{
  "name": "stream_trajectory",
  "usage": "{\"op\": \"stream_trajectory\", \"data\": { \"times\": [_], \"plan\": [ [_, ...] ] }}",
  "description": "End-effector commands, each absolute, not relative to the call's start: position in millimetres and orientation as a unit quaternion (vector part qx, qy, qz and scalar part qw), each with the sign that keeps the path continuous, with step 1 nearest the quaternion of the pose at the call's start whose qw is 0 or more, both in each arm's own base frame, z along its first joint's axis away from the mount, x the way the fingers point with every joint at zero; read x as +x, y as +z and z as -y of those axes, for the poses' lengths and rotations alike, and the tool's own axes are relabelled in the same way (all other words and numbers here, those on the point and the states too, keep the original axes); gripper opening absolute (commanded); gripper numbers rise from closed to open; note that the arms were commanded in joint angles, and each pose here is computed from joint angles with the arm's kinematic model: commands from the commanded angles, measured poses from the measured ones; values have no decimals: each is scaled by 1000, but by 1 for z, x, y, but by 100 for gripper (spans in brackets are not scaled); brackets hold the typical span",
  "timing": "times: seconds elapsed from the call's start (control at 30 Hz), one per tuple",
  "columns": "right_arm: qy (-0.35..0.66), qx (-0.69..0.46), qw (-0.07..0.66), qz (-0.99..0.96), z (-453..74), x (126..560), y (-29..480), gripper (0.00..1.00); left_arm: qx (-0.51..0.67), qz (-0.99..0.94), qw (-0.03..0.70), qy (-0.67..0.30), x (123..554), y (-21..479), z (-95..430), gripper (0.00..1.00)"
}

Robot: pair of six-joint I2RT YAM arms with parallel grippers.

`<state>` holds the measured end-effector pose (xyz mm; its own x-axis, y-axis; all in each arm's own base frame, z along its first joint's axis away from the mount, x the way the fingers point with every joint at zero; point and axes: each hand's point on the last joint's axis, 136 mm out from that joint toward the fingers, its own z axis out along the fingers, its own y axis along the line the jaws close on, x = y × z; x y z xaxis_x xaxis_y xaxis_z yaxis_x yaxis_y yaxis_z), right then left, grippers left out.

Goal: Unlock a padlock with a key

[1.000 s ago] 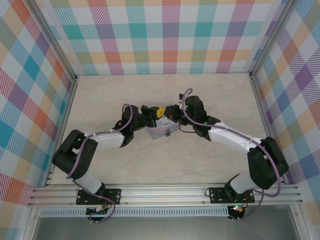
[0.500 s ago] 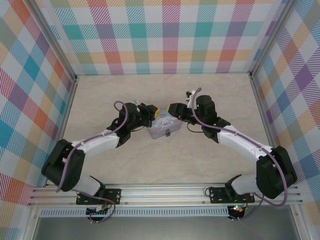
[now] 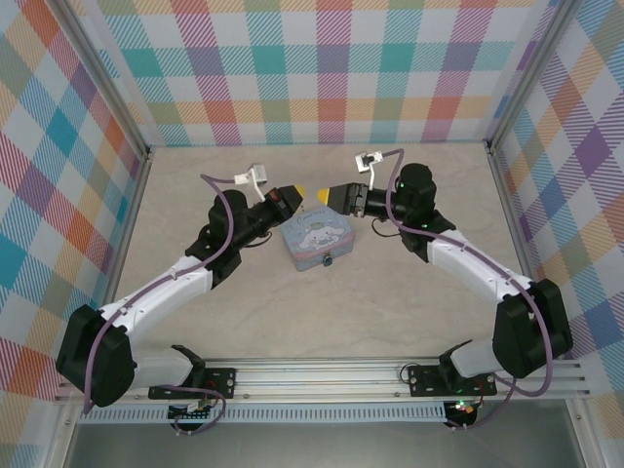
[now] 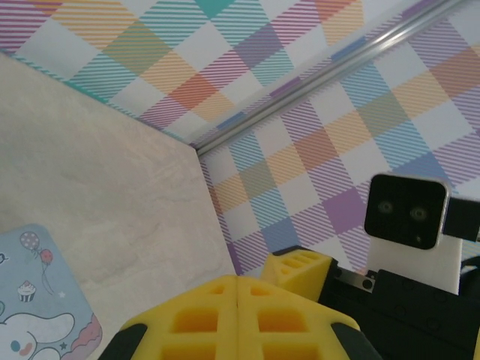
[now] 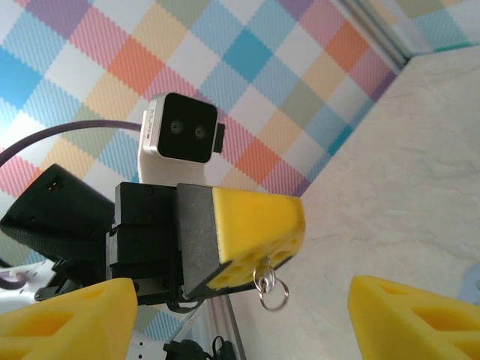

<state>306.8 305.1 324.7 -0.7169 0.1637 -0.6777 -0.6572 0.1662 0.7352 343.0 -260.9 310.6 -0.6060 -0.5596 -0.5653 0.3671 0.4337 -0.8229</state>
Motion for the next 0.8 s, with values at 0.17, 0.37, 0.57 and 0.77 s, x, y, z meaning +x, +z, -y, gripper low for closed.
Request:
{"op": "stream_trajectory", "data": {
  "times": [0.17,0.37,0.57,0.77],
  "plan": [
    [662,-219,337,-633,-325,293,337,75,-11,-656,499,-566,329,372,261,0],
    [676,-216,328,-623,-336,290,332,64,-26,-636,505,-583,330,381,258,0],
    [680,-212,330,-620,-338,292,332,50,-36,-627,503,-594,332,383,258,0],
    [682,-213,329,-617,-339,292,336,37,-29,-620,499,-604,330,383,262,0]
  ]
}}
